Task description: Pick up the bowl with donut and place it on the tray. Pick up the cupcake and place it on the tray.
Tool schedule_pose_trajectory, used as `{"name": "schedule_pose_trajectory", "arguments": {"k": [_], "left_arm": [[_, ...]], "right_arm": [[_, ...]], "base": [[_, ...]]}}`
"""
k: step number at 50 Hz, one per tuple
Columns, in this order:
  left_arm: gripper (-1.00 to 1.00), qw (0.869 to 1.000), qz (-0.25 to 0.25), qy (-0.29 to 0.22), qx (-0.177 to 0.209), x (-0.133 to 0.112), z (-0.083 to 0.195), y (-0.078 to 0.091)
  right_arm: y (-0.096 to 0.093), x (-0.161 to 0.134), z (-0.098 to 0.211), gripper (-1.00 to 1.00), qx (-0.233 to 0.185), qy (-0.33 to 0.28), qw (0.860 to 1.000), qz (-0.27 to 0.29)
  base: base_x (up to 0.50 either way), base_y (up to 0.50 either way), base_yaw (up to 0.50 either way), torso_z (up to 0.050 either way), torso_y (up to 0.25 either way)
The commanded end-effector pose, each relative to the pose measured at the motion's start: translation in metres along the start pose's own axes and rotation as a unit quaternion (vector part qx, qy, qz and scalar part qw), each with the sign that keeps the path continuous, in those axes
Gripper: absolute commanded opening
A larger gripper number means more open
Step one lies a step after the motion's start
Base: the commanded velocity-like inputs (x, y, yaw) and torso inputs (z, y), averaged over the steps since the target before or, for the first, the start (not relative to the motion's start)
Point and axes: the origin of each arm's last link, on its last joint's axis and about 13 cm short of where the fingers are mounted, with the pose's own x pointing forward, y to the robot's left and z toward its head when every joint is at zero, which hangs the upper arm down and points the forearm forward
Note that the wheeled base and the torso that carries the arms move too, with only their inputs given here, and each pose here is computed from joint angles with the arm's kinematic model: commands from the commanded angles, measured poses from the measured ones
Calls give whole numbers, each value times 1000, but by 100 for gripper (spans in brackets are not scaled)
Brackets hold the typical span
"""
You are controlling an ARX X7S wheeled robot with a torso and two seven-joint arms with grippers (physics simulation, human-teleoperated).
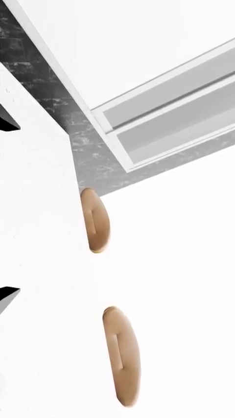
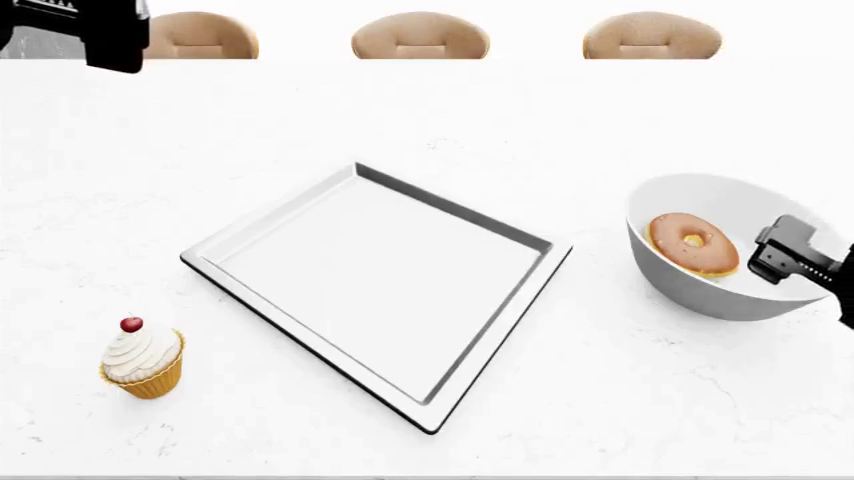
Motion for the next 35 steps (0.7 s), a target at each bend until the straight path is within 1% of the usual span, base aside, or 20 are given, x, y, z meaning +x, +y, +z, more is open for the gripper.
{"name": "schedule_pose_trajectory", "arguments": {"k": [1, 7, 13, 14, 29, 33, 35], "left_arm": [[100, 1000, 2, 0, -2, 0, 0, 1], [100, 1000, 3, 0, -2, 0, 0, 0], [100, 1000, 5, 1, -3, 0, -1, 1], [100, 1000, 5, 1, -3, -1, -1, 1], [100, 1000, 8, 0, -5, -3, -1, 3], [100, 1000, 8, -1, -6, -3, -2, 4], [100, 1000, 9, -1, -6, -3, -2, 4]], "right_arm": [[3, 10, -3, 100, -5, 6, 1000, 3], [8, 20, -7, 100, -16, 16, 1000, 15], [9, 29, -11, 100, -19, 27, 999, 16], [8, 30, -12, -100, -19, 29, 999, 15], [5, 32, -16, -100, -17, 38, 999, 6], [2, 30, -15, -100, -5, 39, 999, 5], [1, 28, -14, -100, 10, 35, 999, 5]], "base": [[0, 0, 0, 0, 0], [0, 0, 0, 0, 0], [0, 0, 0, 0, 0], [0, 0, 0, 0, 0], [0, 0, 0, 0, 0], [0, 0, 2, 0, 0], [0, 0, 1, 0, 0]]}}
